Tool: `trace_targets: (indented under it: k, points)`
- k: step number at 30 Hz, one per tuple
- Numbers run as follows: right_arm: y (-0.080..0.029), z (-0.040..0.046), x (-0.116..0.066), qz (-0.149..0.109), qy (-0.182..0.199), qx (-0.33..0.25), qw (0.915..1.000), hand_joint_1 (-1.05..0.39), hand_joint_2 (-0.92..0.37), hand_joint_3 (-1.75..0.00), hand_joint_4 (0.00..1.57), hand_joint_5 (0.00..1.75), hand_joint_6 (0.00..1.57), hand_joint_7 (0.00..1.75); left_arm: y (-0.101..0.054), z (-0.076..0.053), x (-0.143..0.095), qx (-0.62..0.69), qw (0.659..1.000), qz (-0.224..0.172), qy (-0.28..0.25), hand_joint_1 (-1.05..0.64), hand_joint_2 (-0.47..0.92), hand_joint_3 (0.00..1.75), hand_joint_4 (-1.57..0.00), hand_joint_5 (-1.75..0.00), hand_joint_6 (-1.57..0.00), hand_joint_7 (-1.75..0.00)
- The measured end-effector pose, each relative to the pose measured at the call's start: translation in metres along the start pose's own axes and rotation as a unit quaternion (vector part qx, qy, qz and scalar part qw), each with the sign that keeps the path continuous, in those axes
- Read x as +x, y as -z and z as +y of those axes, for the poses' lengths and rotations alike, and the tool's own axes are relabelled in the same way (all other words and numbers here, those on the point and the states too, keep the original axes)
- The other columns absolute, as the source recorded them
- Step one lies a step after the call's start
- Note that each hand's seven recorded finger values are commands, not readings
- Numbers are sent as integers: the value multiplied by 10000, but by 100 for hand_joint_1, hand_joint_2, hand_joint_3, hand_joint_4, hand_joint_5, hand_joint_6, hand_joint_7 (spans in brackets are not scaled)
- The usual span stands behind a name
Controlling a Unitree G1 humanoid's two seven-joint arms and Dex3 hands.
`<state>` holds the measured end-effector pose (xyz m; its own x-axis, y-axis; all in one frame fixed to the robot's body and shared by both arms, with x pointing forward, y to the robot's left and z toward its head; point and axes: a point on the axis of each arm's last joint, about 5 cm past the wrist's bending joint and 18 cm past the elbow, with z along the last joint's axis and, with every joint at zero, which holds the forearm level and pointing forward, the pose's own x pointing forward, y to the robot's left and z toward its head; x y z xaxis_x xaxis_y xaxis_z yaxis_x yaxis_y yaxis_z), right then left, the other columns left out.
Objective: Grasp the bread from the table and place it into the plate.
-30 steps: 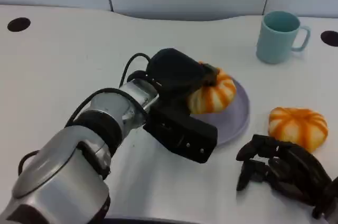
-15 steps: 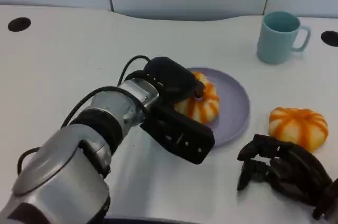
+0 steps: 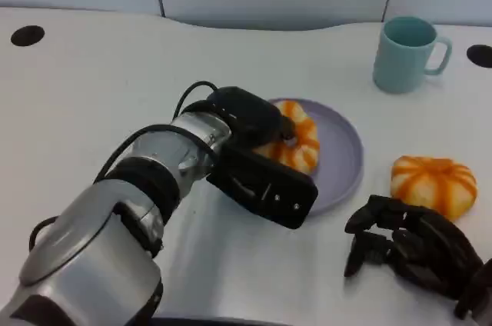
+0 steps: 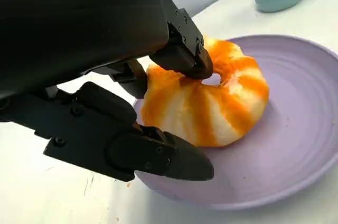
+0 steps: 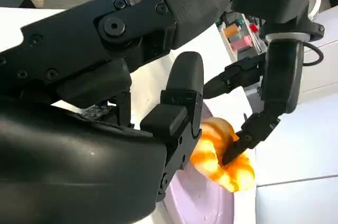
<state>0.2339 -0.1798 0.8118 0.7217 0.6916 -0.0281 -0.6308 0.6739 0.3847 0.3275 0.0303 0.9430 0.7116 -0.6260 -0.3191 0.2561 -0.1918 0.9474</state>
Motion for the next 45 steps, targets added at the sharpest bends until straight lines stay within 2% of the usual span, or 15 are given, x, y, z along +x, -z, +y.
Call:
trace_targets:
  k: [2,5,6,8,10,13,16,19,21,25,27,29,32,38,45]
  points:
    - [-5,1,3,18,4,22,10000,-48,-92,-4,66,138,72,92,8,17,-2,-246,9997,3,-54,-81,92,16,-3,-69,-48,-4]
    - [-4,1,4,25,8,46,10000,-47,-92,-4,66,138,72,92,19,41,-6,-546,9985,0,-100,-80,92,14,0,-102,-59,-9]
    - [-3,1,3,26,11,48,10000,-48,-92,-4,67,138,72,92,22,48,-7,-625,9980,-4,-118,-81,92,15,0,-113,-57,-24]
    - [-1,1,2,19,14,31,10000,-47,-92,-4,67,137,72,91,26,63,-8,-753,9971,-17,-144,-82,92,16,0,-140,-34,-96]
    - [-1,1,2,16,19,25,10000,-46,-92,-4,66,137,72,91,29,70,-10,-852,9962,-41,-175,-83,92,15,0,-158,-20,-139]
    - [-4,1,5,20,16,33,10000,-47,-92,-5,66,139,72,92,31,75,-11,-910,9956,-55,-205,-82,92,15,0,-169,-9,-164]
    - [-7,2,7,25,15,38,10000,-48,-92,-4,65,139,72,93,35,79,-13,-952,9952,-49,-224,-82,92,15,0,-171,-5,-169]
    - [-6,2,7,26,24,29,10000,-49,-92,-4,65,139,71,93,38,81,-14,-979,9949,-48,-235,-81,92,15,0,-171,-4,-167]
    - [-6,3,6,23,24,16,10000,-51,-92,-4,65,139,72,94,42,86,-15,-1031,9944,-48,-230,-81,92,15,0,-160,-6,-155]
    - [-13,4,15,50,27,10,10000,-48,-92,-5,64,139,71,94,47,89,-16,-1088,9940,-41,-109,-78,92,12,0,-140,-17,-113]
    - [-15,3,16,58,28,32,10000,-47,-92,-5,64,139,71,94,53,95,-19,-1167,9931,-45,-128,-78,92,11,0,-137,-19,-106]
    - [-14,3,15,58,31,41,10000,-49,-92,-3,67,137,72,92,61,105,-22,-1244,9921,-52,-143,-76,92,9,0,-112,-25,-72]
    - [-1,2,13,79,48,62,9999,-51,-92,-4,67,136,72,91,92,130,-35,-1463,9892,-54,-125,-75,92,8,0,-92,-27,-46]
    - [-5,3,13,31,47,-35,10000,-50,-92,-5,66,135,74,90,230,160,-97,-1484,9889,82,-32,-77,92,12,0,-68,-25,-29]
    - [-14,-3,26,60,43,-19,10000,-49,-92,-6,67,135,72,91,364,268,-180,-1699,9854,-68,-2,-77,92,13,0,-71,-27,-22]
